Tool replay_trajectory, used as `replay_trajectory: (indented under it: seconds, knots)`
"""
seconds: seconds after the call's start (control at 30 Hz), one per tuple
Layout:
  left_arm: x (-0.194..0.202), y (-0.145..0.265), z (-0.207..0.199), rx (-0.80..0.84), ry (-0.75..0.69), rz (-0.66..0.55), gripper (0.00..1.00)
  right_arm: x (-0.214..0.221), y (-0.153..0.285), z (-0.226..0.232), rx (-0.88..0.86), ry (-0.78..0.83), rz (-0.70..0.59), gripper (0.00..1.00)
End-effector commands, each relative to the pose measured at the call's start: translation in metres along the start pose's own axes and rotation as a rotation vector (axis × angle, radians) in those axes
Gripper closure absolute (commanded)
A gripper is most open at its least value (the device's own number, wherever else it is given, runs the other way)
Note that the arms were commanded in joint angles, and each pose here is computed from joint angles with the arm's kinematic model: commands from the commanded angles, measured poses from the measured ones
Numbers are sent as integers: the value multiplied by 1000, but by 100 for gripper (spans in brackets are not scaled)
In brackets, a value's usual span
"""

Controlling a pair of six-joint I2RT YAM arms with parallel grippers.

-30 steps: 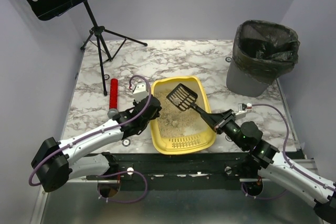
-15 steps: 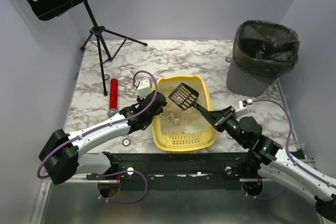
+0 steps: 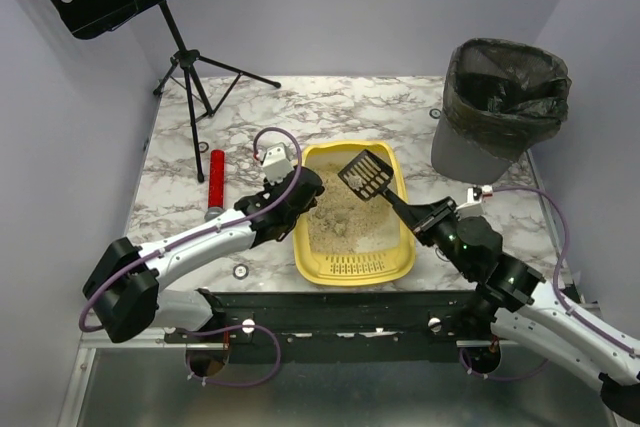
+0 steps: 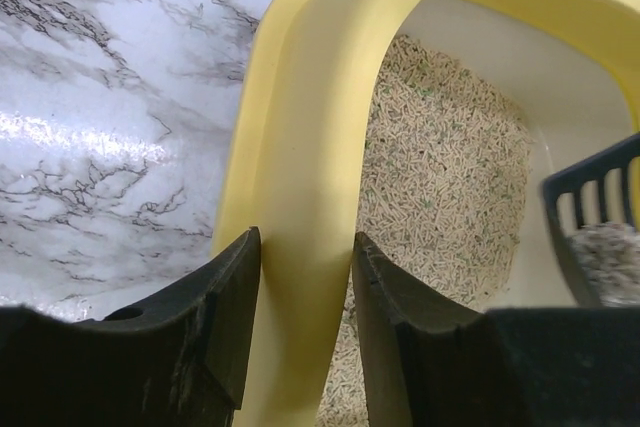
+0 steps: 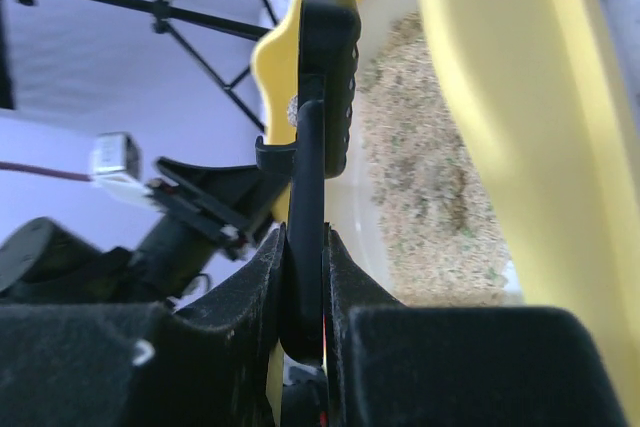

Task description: Clean the litter box

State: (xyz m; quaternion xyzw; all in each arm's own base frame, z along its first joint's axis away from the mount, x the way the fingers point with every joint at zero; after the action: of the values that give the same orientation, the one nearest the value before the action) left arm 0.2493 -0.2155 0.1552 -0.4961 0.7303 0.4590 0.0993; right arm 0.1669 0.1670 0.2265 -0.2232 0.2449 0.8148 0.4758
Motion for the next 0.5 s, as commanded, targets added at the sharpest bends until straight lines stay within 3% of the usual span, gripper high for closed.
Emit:
replay_trajectory:
  seconds: [0.0, 0.07, 0.17, 0.2, 0.23, 0.47]
  knots:
    - [-18, 5, -25, 57, 106, -50, 47, -14, -3, 2, 57, 17, -56, 99]
    - [-21, 10, -27, 73, 107, -53, 41, -14, -7, 3, 72, 27, -56, 99]
    - [-27, 17, -34, 112, 88, -49, 17, -18, -10, 12, 69, 29, -50, 99]
    - [-30, 21, -39, 131, 84, -43, 5, -21, -11, 16, 65, 33, -56, 99]
    - [-30, 23, -40, 140, 78, -37, 1, -31, -10, 24, 52, 55, -74, 99]
    - [-38, 39, -35, 179, 71, -41, 1, -83, -15, 61, -11, 55, -155, 99]
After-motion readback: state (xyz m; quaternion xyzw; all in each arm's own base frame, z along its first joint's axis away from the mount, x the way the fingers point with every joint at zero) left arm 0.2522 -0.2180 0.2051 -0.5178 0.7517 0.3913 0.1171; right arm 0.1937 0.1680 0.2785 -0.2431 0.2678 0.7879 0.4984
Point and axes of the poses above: each gripper's point midway between its finger pads, its own y axis back along the fingers, its own z axis along the line the jaws close on, x = y × z, the point moved 4 cm from there along y, back along the fingers, and after that the axes turned 15 degrees about y, right-handed, at the moved point
